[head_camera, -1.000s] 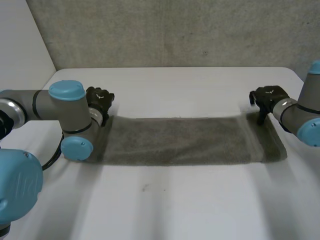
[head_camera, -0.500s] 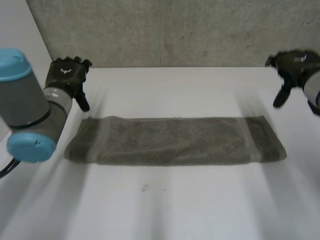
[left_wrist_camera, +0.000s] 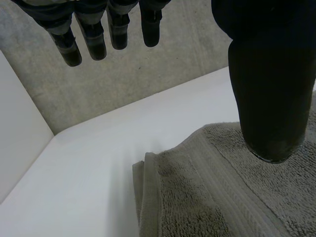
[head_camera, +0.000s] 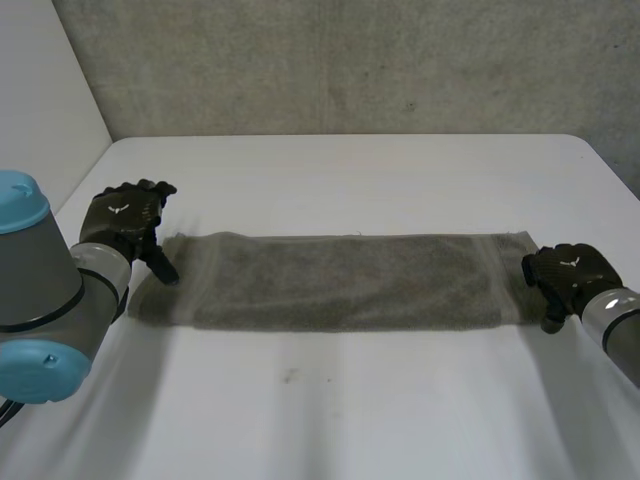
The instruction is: Fold the towel.
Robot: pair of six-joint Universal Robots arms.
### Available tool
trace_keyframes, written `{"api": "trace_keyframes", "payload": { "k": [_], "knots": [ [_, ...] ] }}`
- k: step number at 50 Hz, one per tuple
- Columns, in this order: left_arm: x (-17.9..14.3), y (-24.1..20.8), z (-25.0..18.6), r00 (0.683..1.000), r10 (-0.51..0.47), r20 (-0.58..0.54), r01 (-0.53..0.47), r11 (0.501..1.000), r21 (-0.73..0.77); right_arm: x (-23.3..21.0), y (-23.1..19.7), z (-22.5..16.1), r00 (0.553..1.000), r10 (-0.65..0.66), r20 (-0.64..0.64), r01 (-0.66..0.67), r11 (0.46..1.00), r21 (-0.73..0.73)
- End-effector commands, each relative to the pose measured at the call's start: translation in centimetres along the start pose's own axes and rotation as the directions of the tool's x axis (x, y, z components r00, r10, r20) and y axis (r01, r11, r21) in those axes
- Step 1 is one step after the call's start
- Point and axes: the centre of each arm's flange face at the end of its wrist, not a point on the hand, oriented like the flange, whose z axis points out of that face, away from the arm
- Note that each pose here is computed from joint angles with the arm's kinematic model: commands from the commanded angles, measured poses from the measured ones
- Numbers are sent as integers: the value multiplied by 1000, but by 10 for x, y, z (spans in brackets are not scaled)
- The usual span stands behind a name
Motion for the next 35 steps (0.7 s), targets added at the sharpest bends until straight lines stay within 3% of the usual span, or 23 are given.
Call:
{"api": "trace_keyframes", "payload": {
  "k": [1,15,21,23,27,32,35],
  "knots": [
    [2,3,-1,1000,1,-5,-1,1000,3,5,14,14,1000,-26,-16,26,999,-22],
    [6,8,-4,1000,5,-16,-5,1000,2,38,19,26,995,-12,-95,9,999,-30],
    [2,7,-6,1000,3,-5,-3,1000,3,99,31,26,970,-35,-239,18,997,-74],
    [1,7,-6,1000,1,-4,-1,1000,4,132,41,25,945,-110,-307,74,989,-126],
    [0,7,-5,1000,0,1,0,1000,5,155,45,21,918,-190,-347,136,975,-174],
    [-7,4,-5,1000,-5,20,5,1000,12,167,31,21,901,-227,-370,178,970,-163],
    [-8,5,-5,1000,-5,23,5,1000,9,154,-8,17,902,-215,-375,207,976,-62]
  ]
}}
